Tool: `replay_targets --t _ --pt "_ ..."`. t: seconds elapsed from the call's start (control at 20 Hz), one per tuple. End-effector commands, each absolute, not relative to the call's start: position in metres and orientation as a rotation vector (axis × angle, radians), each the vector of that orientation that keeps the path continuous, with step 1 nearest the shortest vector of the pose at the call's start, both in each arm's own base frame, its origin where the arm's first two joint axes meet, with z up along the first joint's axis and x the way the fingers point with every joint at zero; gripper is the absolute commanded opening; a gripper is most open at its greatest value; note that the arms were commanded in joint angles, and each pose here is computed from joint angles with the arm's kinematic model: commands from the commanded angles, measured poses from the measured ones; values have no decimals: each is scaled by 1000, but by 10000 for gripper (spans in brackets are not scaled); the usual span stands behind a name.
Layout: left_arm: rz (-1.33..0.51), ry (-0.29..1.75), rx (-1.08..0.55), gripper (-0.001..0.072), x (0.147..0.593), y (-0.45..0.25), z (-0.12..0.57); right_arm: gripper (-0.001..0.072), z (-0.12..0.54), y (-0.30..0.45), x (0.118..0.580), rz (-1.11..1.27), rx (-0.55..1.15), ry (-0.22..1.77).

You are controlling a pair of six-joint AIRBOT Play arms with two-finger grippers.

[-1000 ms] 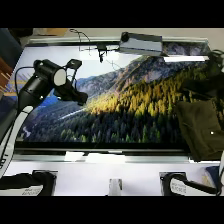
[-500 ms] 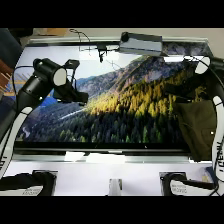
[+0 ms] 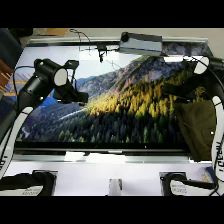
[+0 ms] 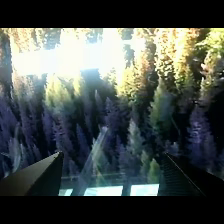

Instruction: Fold the shirts.

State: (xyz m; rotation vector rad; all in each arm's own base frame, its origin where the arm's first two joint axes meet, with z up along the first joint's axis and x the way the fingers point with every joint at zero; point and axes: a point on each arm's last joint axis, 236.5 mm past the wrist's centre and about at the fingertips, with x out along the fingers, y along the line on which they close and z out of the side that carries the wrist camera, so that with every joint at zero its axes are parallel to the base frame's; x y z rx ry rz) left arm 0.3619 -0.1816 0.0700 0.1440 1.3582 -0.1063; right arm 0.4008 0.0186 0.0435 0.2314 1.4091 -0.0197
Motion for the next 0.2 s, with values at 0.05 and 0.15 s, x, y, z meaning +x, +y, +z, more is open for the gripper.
replay_targets --t 0.05,0.15 --pt "-105 1358 143 629 362 -181 70 664 43 19 401 -20 232 1410" --pt "-105 1358 143 629 362 -181 70 664 43 19 401 -20 232 1410"
